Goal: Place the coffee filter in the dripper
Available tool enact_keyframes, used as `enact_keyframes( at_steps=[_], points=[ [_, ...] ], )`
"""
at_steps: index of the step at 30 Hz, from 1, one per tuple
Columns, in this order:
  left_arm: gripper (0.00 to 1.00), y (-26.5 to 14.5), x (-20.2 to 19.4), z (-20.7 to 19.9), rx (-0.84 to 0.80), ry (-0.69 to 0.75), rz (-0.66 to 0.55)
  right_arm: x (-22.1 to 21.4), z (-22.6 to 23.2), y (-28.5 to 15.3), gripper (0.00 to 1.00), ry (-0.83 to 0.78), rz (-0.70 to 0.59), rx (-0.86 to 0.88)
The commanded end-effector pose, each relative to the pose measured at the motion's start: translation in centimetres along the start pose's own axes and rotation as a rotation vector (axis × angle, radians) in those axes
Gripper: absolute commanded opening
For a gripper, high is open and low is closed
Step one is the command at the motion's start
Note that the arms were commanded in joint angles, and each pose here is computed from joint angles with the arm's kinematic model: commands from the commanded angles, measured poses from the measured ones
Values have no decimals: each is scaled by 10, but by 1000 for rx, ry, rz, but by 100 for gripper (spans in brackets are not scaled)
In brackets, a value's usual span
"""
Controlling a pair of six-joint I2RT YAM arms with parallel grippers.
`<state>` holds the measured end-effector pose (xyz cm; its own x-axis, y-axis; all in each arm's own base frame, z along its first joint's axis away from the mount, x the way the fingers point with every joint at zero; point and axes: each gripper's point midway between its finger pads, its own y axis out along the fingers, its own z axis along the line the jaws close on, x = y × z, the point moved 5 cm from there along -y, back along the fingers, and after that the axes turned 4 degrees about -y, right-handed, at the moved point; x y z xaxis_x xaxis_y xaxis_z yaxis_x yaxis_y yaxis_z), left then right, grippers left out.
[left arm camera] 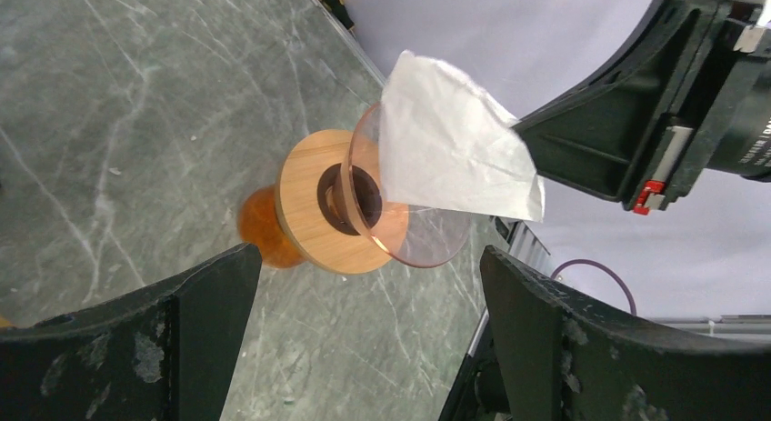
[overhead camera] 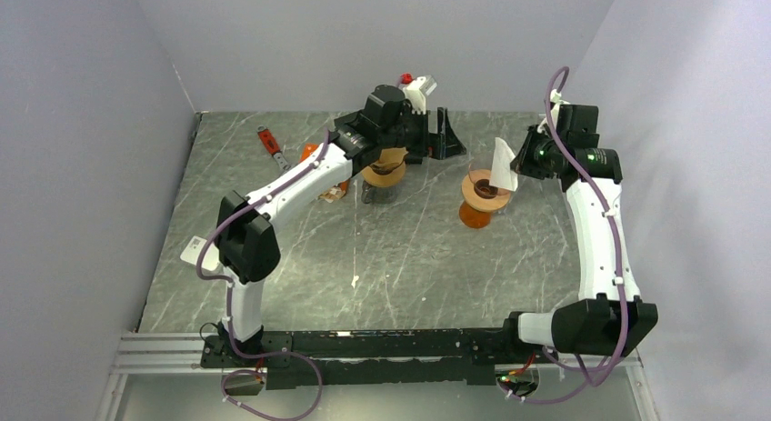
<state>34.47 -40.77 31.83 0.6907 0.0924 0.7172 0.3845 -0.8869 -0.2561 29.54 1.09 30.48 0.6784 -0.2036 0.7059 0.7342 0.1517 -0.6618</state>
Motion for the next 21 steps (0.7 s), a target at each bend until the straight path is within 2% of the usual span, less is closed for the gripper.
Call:
enact_keyframes(
  at_steps=[1, 7, 9, 15, 21],
  points=[
    [97, 7, 12, -21, -93, -15, -27, 5, -3, 11, 0, -21, -24, 3],
    [98, 18, 6, -17, -99, -45, -1, 1, 3, 18, 16, -15, -6, 58],
    [99, 21, 5, -16, -90, -46, 8, 2, 5, 19, 29, -10, -7, 75],
    [100, 27, 1, -11, -41, -44, 25, 4, 6, 19, 52, -8, -9, 84],
    [99, 33, -4, -6, 27, -26, 48, 5, 7, 16, 64, -9, -17, 83]
  ],
)
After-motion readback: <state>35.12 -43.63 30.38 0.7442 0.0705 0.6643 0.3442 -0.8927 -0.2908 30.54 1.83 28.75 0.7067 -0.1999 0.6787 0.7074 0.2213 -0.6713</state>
